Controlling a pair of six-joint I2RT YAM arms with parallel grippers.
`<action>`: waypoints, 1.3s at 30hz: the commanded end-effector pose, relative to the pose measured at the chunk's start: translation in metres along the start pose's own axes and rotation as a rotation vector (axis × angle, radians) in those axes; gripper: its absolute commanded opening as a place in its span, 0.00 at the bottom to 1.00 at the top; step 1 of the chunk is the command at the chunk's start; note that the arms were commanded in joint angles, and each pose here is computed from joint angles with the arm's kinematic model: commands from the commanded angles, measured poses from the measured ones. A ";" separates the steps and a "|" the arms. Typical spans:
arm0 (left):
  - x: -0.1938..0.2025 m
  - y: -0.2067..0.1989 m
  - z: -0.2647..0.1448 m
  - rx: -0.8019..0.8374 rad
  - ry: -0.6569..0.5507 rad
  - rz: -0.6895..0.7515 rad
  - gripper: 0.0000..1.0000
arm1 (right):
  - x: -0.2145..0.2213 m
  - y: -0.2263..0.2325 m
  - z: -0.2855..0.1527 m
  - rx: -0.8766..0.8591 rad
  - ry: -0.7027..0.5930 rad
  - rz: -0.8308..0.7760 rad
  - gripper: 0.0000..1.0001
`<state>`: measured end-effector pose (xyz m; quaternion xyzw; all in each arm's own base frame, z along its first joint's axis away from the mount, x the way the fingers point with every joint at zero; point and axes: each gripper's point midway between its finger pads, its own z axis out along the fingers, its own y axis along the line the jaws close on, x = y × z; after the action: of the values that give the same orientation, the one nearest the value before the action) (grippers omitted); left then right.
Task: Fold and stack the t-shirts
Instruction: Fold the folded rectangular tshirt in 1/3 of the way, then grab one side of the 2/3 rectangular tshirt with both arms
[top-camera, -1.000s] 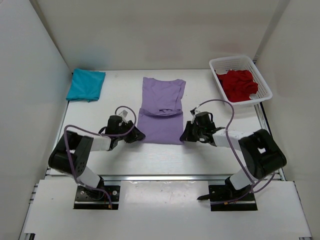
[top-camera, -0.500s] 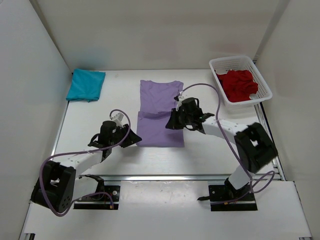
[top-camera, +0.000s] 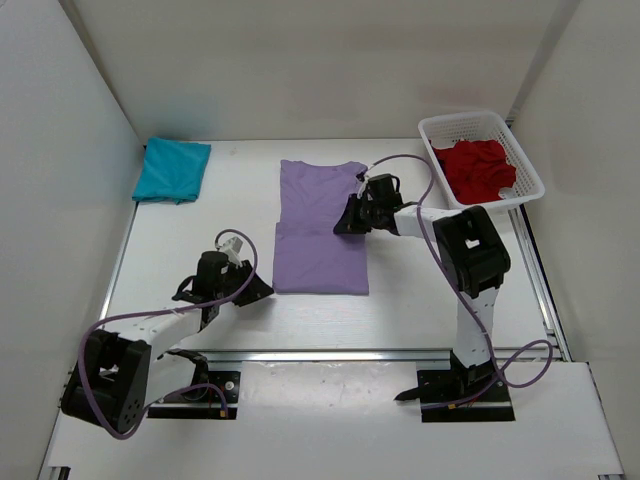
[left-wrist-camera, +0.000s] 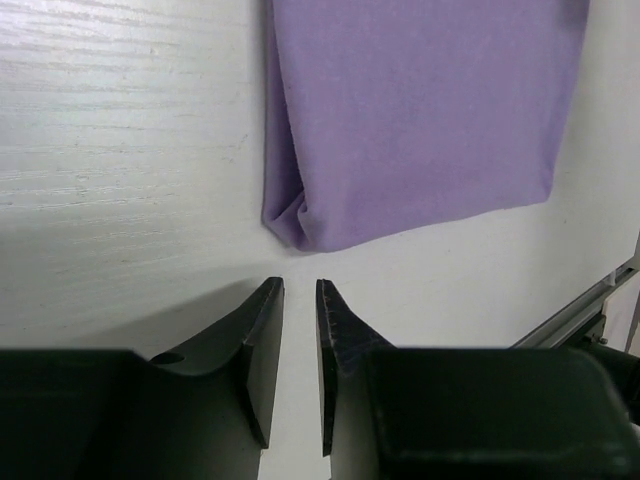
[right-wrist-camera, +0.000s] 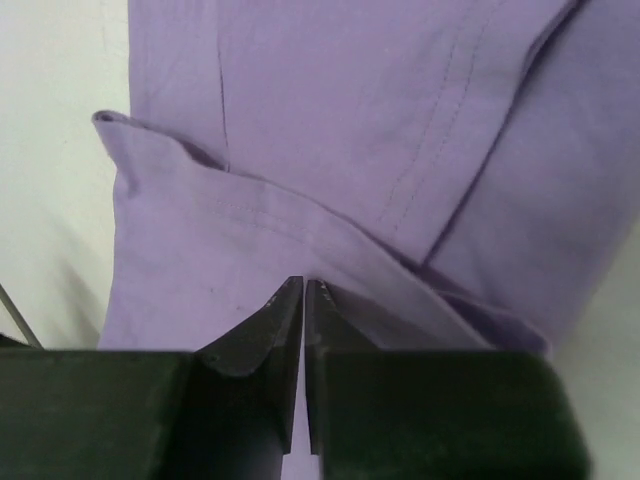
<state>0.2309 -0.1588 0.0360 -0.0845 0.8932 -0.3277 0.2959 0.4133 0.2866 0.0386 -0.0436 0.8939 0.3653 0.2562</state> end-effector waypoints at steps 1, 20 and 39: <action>-0.006 -0.004 0.004 0.010 -0.012 0.024 0.30 | -0.030 0.044 -0.030 -0.096 -0.100 -0.067 0.05; -0.008 0.002 0.022 -0.013 0.003 -0.079 0.59 | 0.150 -0.023 -0.138 0.046 -0.097 0.076 0.49; 0.009 -0.003 0.011 -0.050 0.041 -0.033 0.00 | 0.169 -0.005 -0.132 0.020 -0.042 0.098 0.00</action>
<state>0.2437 -0.1742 0.0212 -0.1156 0.9006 -0.3209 0.2694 0.2277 0.2133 0.0275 0.0181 0.8929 0.3762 0.2467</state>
